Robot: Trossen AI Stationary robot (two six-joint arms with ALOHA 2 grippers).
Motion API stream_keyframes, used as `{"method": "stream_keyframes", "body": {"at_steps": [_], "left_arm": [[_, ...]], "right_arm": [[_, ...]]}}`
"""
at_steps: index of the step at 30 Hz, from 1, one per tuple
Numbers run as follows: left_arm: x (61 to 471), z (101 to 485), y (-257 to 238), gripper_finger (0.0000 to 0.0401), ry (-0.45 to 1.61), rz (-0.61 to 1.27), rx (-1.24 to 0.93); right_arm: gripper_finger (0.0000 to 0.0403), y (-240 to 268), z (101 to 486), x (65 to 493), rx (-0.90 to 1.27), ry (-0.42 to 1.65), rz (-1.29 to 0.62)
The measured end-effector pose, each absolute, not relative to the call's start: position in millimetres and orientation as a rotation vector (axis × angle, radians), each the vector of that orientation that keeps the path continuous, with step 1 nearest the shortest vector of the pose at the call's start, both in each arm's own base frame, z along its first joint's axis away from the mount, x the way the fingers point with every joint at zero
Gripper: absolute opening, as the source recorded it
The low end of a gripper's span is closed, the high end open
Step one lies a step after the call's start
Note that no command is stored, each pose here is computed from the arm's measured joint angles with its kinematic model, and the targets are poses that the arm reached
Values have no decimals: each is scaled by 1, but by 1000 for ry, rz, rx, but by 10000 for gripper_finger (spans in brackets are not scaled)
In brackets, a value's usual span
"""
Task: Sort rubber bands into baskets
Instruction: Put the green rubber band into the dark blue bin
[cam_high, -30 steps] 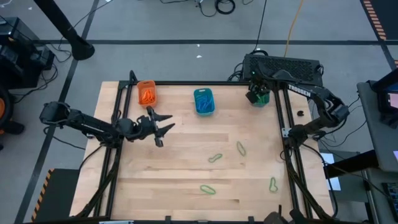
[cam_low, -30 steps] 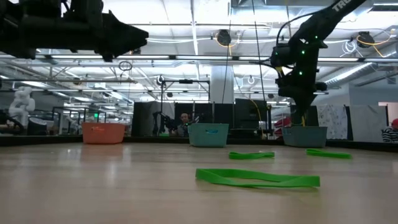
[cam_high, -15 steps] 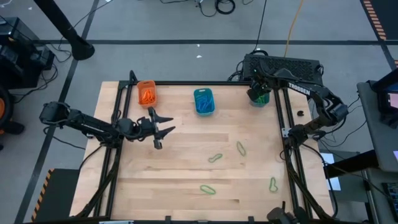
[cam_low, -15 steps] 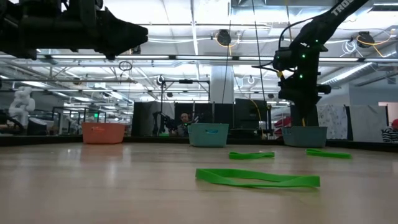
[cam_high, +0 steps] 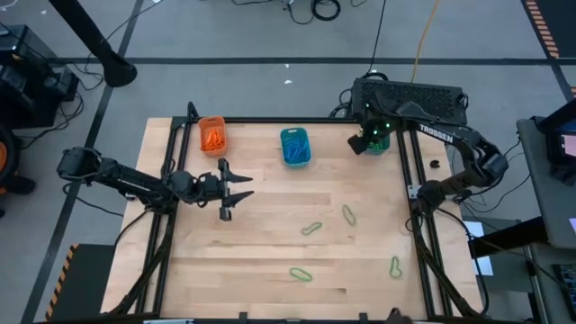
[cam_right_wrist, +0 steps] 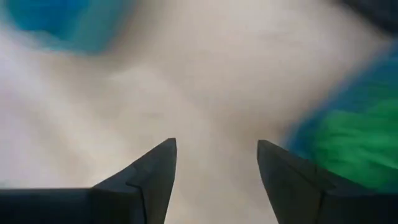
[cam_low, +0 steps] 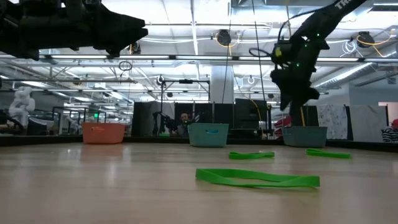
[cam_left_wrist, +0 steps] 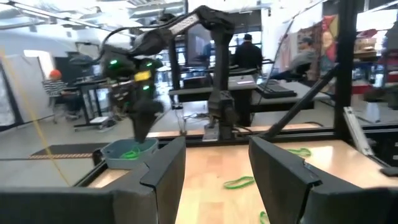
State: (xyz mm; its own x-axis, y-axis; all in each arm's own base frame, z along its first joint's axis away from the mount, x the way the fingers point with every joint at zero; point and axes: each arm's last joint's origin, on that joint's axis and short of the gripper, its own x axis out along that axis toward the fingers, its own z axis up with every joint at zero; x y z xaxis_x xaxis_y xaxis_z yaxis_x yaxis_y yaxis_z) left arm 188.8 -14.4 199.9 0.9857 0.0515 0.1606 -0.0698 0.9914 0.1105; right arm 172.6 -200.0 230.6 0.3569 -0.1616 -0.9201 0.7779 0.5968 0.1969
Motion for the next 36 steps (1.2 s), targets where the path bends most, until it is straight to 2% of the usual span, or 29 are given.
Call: {"method": "stream_keyframes", "body": {"at_steps": [6, 13, 16, 21, 27, 36], "left_arm": [[189, 200, -11, 185, -149, 176, 108], [189, 200, -11, 185, -148, 183, 107], [189, 200, -11, 185, -148, 183, 107], [189, 200, -11, 185, -147, 184, 106], [189, 200, -11, 185, -147, 183, 106], [189, 197, -11, 185, -126, 175, 79]], "right_arm": [[207, -163, 244, 204, 742, 936, -294], [199, -93, 251, 245, 652, 972, -55], [198, -62, 251, 261, 541, 973, 14], [198, -6, 243, 278, 191, 997, 216], [198, 34, 224, 295, -27, 995, 262], [198, 45, 194, 326, -44, 924, 262]]}}
